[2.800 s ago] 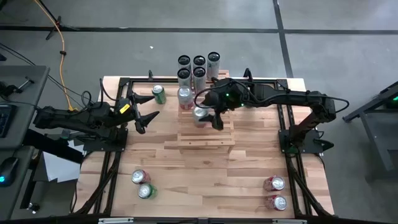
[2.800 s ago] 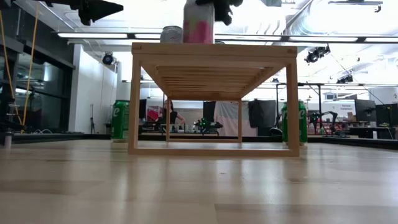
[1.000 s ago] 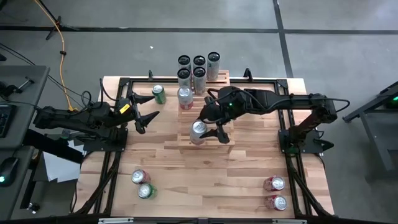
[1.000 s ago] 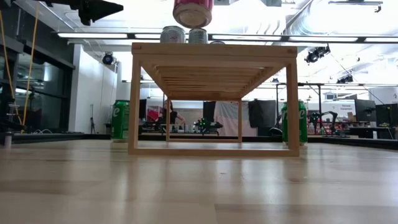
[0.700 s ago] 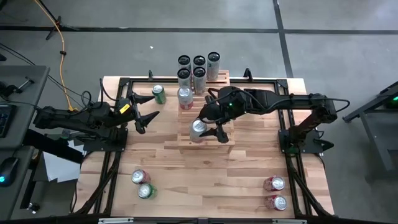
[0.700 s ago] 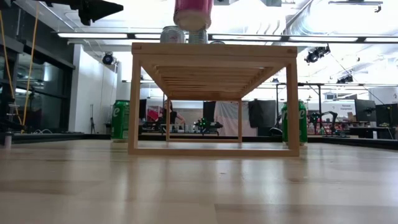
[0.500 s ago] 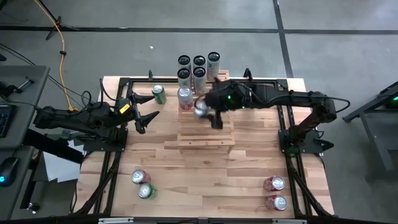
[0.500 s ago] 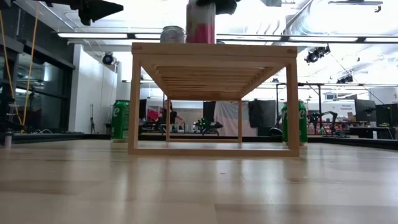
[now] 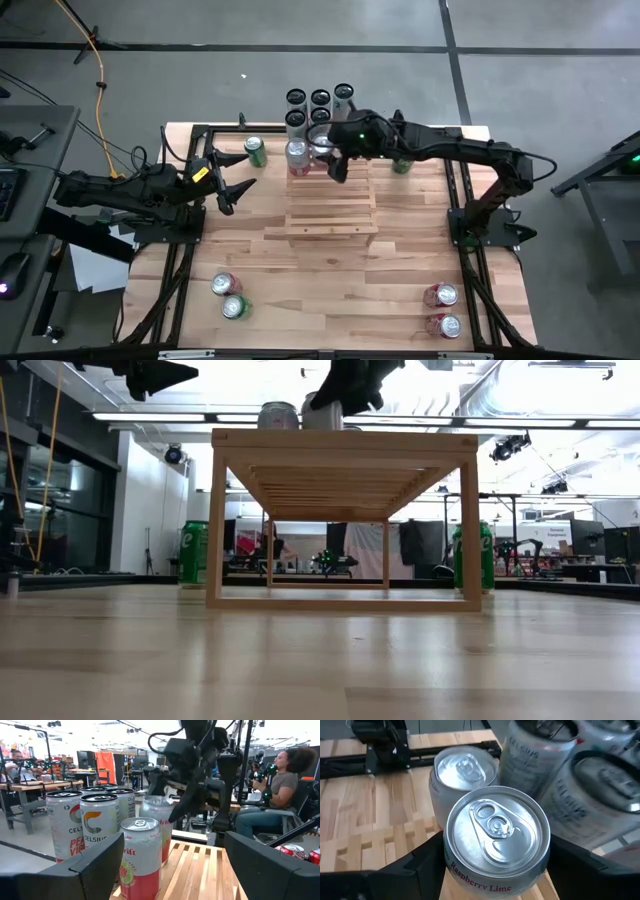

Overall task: Place canned beverage on shelf
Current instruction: Put the white and pink soda can aligned with the other white and pink soda can on the shelf, then put the top left green soda can on the shelf

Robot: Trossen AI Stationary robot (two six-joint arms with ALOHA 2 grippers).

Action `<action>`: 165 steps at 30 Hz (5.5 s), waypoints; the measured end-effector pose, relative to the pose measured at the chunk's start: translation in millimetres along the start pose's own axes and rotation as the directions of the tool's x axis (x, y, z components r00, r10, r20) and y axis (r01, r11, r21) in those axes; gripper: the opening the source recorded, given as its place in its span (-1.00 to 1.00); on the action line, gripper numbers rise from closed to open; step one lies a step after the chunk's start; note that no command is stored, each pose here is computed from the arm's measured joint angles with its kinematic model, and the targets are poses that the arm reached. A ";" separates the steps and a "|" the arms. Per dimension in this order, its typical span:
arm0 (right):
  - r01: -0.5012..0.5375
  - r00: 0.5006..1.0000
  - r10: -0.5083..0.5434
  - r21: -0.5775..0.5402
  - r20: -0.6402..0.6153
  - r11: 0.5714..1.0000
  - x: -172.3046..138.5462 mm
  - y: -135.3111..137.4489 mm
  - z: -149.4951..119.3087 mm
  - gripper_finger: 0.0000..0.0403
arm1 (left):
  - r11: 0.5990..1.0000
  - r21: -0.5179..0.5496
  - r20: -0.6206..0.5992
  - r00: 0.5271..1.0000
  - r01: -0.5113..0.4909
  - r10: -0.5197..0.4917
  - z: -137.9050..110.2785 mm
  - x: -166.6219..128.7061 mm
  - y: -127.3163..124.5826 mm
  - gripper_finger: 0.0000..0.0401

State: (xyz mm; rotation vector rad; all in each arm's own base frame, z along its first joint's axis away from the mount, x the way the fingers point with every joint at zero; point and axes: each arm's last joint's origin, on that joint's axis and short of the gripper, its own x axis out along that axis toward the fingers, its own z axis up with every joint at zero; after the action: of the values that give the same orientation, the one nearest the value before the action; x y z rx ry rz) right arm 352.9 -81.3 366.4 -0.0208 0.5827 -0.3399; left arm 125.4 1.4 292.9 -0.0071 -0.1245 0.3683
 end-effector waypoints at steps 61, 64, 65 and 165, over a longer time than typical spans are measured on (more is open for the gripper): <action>0.209 0.882 -0.202 -0.029 -0.426 0.977 -85.1 8.9 -42.4 0.78 | 0.995 -0.011 -0.086 0.991 -0.103 0.101 -9.2 -0.6 2.9 0.67; 0.247 0.858 -0.243 -0.050 -0.453 0.968 -88.5 11.8 -46.4 0.78 | 0.966 0.015 -0.119 0.959 -0.257 0.257 -13.5 -1.8 7.5 0.67; 0.262 0.854 -0.258 -0.054 -0.453 0.964 -89.2 12.4 -46.8 0.78 | 0.945 0.031 -0.128 0.936 -0.326 0.327 -15.2 -2.7 9.5 0.67; 0.337 0.896 -0.299 0.063 -0.329 0.939 -76.4 3.2 -104.9 0.78 | 0.705 0.084 -0.580 0.541 -0.704 0.609 -127.0 77.7 132.2 0.98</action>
State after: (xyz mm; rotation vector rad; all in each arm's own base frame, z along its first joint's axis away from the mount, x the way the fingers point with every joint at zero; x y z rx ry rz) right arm 237.2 -45.8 319.2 0.0548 0.8789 -0.7075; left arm 165.5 154.6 172.4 -0.3403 0.4810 1.1174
